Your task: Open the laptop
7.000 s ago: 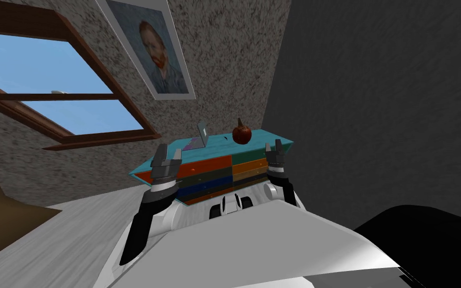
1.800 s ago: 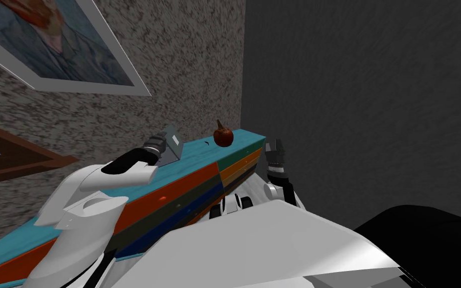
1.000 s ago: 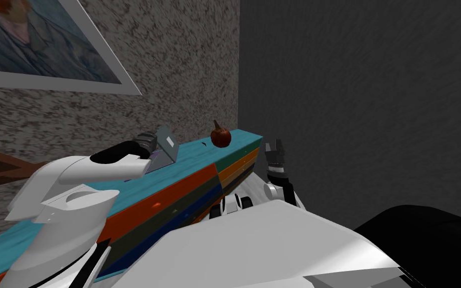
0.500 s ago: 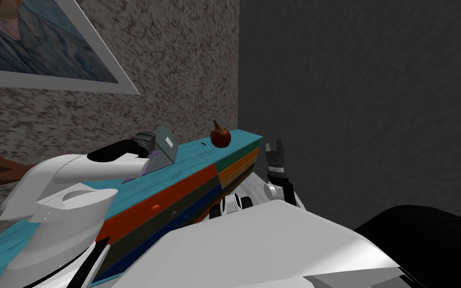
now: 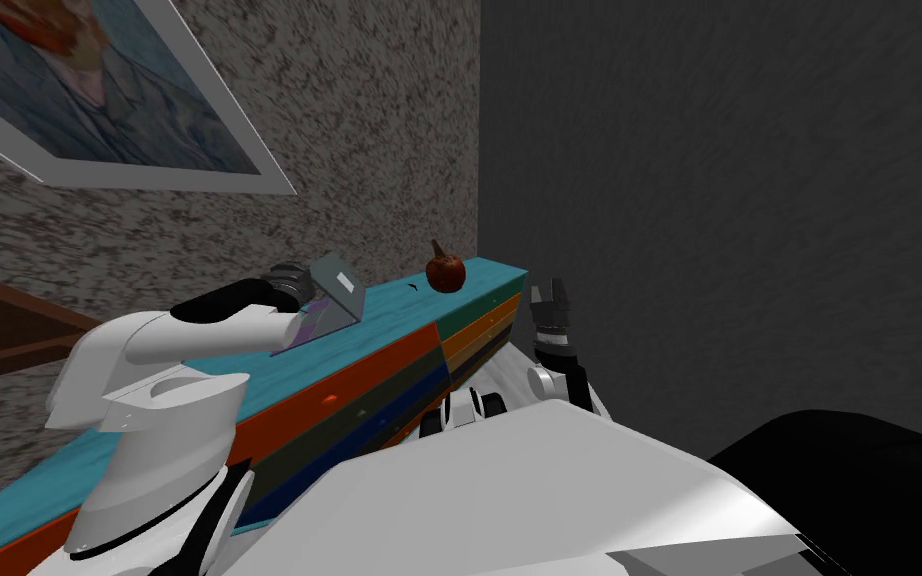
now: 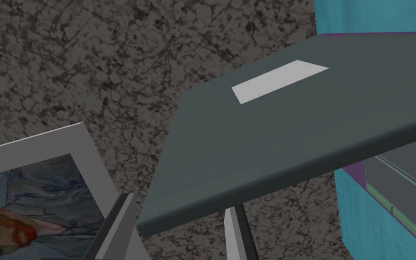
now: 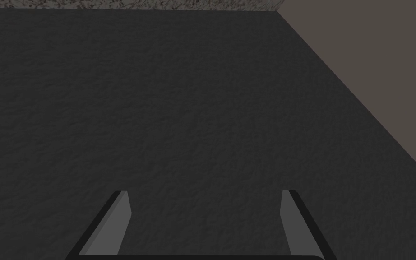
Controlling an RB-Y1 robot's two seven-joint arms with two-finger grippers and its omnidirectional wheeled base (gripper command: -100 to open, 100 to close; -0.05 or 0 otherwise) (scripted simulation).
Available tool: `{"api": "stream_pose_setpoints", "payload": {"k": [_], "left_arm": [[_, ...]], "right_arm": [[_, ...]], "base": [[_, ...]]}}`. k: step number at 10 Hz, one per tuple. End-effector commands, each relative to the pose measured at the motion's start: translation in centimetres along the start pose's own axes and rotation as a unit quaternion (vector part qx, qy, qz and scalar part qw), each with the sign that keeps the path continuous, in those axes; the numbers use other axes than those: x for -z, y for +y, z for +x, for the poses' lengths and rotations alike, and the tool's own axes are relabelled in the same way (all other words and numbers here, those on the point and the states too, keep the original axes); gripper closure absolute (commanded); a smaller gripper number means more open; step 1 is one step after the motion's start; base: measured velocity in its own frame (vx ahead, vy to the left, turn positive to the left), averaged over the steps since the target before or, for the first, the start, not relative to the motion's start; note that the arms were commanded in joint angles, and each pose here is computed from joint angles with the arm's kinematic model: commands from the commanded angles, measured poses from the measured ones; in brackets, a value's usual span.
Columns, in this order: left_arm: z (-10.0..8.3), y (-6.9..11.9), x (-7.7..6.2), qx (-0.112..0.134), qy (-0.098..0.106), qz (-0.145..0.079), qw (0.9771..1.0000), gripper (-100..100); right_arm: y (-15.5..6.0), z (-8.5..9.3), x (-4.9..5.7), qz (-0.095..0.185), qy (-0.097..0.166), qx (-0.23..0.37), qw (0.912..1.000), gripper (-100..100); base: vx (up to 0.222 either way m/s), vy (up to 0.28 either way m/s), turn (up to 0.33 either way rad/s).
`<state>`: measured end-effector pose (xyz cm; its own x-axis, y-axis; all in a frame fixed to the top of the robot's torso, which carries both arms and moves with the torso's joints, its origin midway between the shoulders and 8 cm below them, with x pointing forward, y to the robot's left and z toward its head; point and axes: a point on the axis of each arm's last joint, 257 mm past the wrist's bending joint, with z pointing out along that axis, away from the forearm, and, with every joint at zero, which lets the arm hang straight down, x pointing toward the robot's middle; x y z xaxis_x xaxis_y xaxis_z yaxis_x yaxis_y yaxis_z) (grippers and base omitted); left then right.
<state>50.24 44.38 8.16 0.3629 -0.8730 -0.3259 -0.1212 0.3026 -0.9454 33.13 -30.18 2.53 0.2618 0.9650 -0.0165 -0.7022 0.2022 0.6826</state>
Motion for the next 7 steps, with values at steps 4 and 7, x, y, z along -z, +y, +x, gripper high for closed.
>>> {"api": "stream_pose_setpoints", "payload": {"k": [4, 7], "left_arm": [[0.1, 0.8, -1.0, 0.079, 0.005, 0.001, 0.9968, 100], [0.6, 2.4, -2.0, 0.143, 0.013, 0.001, 0.9897, 100]], "right_arm": [[0.0, 0.0, 0.0, 0.000, 0.000, 0.000, 1.0000, 0], [0.0, 0.0, 0.0, 0.000, 0.000, 0.000, 1.0000, 0]], "base": [[-0.041, 0.047, 0.037], [-0.027, 0.036, 0.040]]}}
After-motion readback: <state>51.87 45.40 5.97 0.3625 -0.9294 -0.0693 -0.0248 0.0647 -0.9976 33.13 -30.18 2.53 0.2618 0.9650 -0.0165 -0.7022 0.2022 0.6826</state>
